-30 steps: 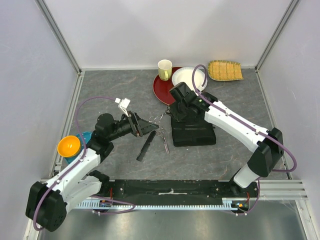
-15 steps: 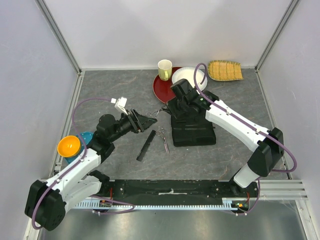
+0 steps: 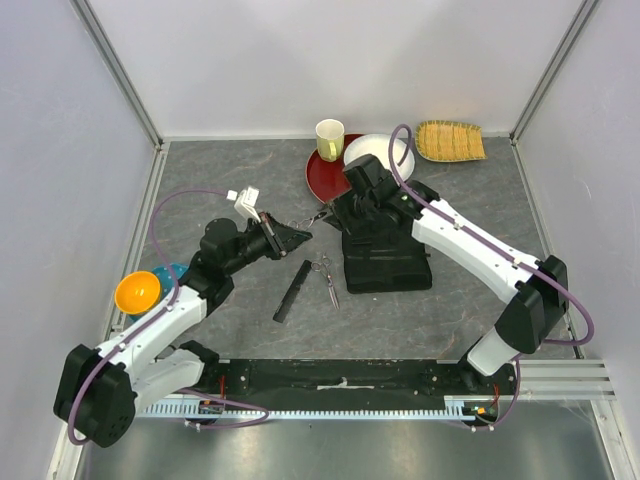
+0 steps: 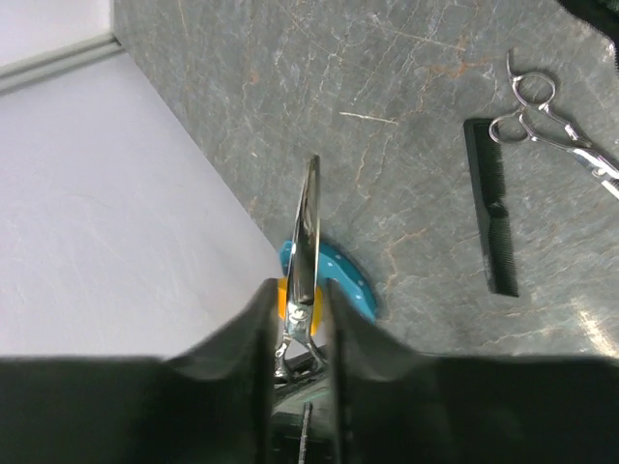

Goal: Sort the hair-cutting tools

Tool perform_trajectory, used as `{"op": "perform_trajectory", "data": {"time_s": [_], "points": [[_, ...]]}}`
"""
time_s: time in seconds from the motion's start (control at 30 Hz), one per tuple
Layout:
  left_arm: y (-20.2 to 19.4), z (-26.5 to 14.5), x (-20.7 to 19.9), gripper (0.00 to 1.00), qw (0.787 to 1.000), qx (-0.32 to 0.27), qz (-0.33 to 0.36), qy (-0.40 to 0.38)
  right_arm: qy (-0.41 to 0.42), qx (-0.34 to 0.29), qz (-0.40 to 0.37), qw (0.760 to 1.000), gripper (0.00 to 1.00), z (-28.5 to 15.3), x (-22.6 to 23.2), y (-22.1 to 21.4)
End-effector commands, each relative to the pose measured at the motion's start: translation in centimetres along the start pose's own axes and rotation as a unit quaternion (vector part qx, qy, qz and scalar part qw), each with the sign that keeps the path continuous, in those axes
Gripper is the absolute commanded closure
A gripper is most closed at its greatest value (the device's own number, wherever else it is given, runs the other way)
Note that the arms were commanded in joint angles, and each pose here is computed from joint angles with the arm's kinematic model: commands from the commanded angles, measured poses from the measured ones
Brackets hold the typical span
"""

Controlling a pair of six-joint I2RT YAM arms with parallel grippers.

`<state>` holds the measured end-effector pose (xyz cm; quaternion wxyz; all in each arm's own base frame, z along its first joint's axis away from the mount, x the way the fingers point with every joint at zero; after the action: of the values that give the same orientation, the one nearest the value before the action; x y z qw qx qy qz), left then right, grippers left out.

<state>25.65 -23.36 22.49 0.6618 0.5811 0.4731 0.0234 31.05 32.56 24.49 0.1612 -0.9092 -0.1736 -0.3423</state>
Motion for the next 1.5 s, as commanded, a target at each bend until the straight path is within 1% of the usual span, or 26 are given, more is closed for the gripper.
{"op": "perform_trajectory", "data": {"time_s": [0.0, 0.03, 0.07, 0.1, 0.13, 0.17, 0.27, 0.33, 0.4, 0.43, 0.47, 0.5, 0.53, 0.57, 0.6, 0.63, 0.67, 0.7, 0.73, 0.77, 0.87, 1.03, 1.3, 1.43, 1.47], "points": [[2.8, 0.5, -2.1, 0.98, 0.999, -0.019, 0.032, -0.026, 0.022, 0.004, -0.022, 1.0, 0.47, -1.3, 0.6, 0.6], [2.7, 0.5, -2.2, 0.98, 0.999, -0.005, 0.033, -0.023, 0.025, -0.006, -0.029, 0.999, 0.36, -1.5, 0.6, 1.3], [2.6, 0.6, -2.2, 0.98, 0.999, 0.002, 0.041, -0.022, 0.036, -0.013, -0.036, 0.999, 0.23, -2.3, 0.9, 1.8], [2.4, 0.7, -2.0, 0.98, 0.999, 0.014, 0.042, -0.018, 0.034, -0.028, -0.044, 0.998, 0.17, -2.4, 0.5, 2.7], [2.4, 0.8, -1.9, 0.98, 0.999, 0.027, 0.043, -0.013, 0.039, -0.054, -0.051, 0.996, 0.13, -2.7, 0.6, 4.3], [2.3, 0.9, -1.8, 0.98, 0.998, 0.034, 0.042, -0.009, 0.044, -0.066, -0.056, 0.995, 0.09, -3.5, 0.2, 5.5], [1.8, 1.5, -1.8, 0.98, 0.997, 0.073, 0.037, -0.013, 0.056, -0.12, -0.091, 0.987, 0.05, -5.6, -0.5, 9.7], [1.0, 2.3, -1.9, 0.98, 0.993, 0.114, 0.024, -0.03, 0.064, -0.155, -0.124, 0.978, 0.05, -7.4, -0.9, 12.4], [0.8, 3.0, -2.4, 0.98, 0.989, 0.137, 0.017, -0.053, 0.048, -0.191, -0.149, 0.969, 0.05, -7.8, -2.3, 14.9], [-0.4, 3.6, -2.0, 0.98, 0.984, 0.166, 0.004, -0.065, 0.041, -0.21, -0.153, 0.965, 0.06, -8.1, -2.6, 16.8], [-0.9, 3.9, -1.9, 0.98, 0.981, 0.178, -0.001, -0.072, 0.024, -0.209, -0.198, 0.958, 0.05, -7.9, -3.5, 17.6], [-0.8, 4.4, -2.0, 0.98, 0.98, 0.184, -0.003, -0.079, 0.017, -0.209, -0.213, 0.954, 0.05, -7.8, -3.6, 18.2], [-2.5, 4.9, -1.2, 0.98, 0.972, 0.221, -0.023, -0.081, -0.009, -0.212, -0.214, 0.953, 0.06, -7.0, -4.4, 19.9], [-3.1, 5.1, -0.9, 0.98, 0.967, 0.239, -0.034, -0.083, -0.029, -0.204, -0.24, 0.949, 0.07, -6.4, -5.1, 20.7], [-3.1, 5.7, -0.8, 0.98, 0.965, 0.246, -0.035, -0.088, -0.045, -0.18, -0.243, 0.952, 0.09, -5.7, -5.9, 20.8], [-3.5, 5.9, -0.8, 0.98, 0.961, 0.257, -0.04, -0.098, -0.069, -0.175, -0.237, 0.953, 0.13, -4.7, -6.8, 22.1], [-4.4, 6.5, 0.2, 0.98, 0.956, 0.271, -0.052, -0.095, -0.08, -0.162, -0.245, 0.953, 0.15, -3.9, -7.5, 22.3], [-4.2, 7.0, 0.3, 0.98, 0.956, 0.273, -0.053, -0.098, -0.088, -0.158, -0.261, 0.948, 0.18, -3.5, -7.8, 22.6], [-4.3, 7.1, 0.3, 0.98, 0.953, 0.278, -0.056, -0.11, -0.1, -0.156, -0.266, 0.946, 0.28, -2.8, -8.3, 23.0], [-4.8, 7.5, 1.4, 0.98, 0.95, 0.286, -0.067, -0.103, -0.105, -0.151, -0.273, 0.944, 0.31, -2.3, -8.5, 23.1], [-4.2, 8.4, 2.5, 0.98, 0.948, 0.287, -0.078, -0.113, -0.124, -0.155, -0.292, 0.935, 0.35, -1.1, -9.2, 24.1], [-4.4, 10.1, 5.0, 0.98, 0.94, 0.3, -0.11, -0.121, -0.137, -0.157, -0.313, 0.927, 0.36, 0.6, -9.5, 25.4], [-3.9, 11.2, 8.4, 0.98, 0.938, 0.296, -0.138, -0.112, -0.154, -0.151, -0.332, 0.918, 0.36, 2.9, -9.8, 26.8], [-4.2, 11.4, 9.2, 0.98, 0.934, 0.302, -0.15, -0.122, -0.16, -0.144, -0.336, 0.917, 0.3, 4.2, -10.2, 27.2], [-4.6, 11.4, 9.3, 0.98, 0.932, 0.306, -0.153, -0.123, -0.162, -0.143, -0.336, 0.917, 0.3, 4.4, -10.4, 27.3]]}}
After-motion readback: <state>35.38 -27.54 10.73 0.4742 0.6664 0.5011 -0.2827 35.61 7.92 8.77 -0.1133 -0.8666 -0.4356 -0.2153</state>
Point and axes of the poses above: each gripper's point midway between its finger pads, its own z axis out along the fingers, its own x axis along the line the jaws close on, y = z × x, the point moved 1 cm from there along -z, back along the fingers, and after that the axes turned 14 degrees about z, right-handed, at the moved point
